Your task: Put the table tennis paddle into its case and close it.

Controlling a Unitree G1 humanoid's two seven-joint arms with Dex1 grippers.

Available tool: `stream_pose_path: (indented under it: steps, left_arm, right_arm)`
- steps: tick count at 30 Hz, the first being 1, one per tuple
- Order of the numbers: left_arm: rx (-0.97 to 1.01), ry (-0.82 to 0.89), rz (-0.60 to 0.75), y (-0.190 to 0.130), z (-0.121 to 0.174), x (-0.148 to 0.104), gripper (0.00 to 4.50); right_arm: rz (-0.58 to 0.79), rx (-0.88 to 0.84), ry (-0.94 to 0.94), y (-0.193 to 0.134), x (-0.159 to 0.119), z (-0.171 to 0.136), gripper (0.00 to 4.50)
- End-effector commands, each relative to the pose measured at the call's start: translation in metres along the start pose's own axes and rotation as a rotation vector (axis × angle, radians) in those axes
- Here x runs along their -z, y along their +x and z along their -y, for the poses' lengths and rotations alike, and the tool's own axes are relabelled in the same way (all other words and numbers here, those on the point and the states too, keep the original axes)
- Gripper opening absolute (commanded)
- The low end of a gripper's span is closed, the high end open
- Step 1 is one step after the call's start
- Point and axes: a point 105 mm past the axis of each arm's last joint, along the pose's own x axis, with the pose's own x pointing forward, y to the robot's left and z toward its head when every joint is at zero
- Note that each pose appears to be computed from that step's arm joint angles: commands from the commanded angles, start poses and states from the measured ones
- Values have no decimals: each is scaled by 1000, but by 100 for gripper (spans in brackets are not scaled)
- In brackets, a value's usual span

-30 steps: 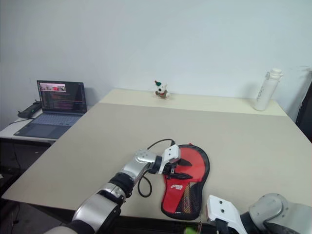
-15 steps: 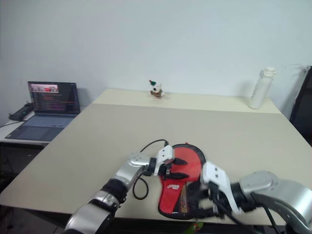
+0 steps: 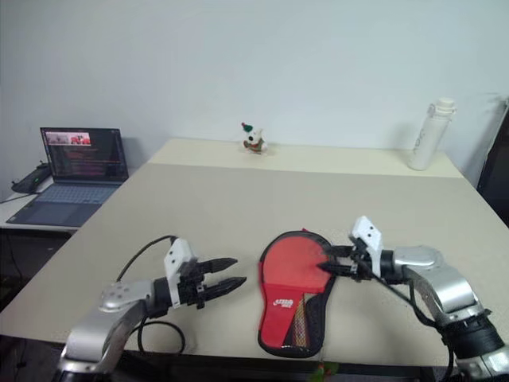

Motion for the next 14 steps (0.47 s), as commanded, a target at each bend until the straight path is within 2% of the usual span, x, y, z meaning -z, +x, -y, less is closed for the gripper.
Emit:
stream_pose_path:
  steps: [1, 7, 14]
  left_arm:
    - [-68, 72, 53, -9, -1, -23, 286]
    - [-95, 121, 24, -4, -9, -22, 286]
    - [-174, 64, 45, -6, -14, -10, 286]
  right_arm:
    - [12, 70, -47, -12, -2, 27, 226]
    - [-32, 184, -62, -32, 5, 65, 226]
    - [-90, 171, -78, -39, 7, 64, 226]
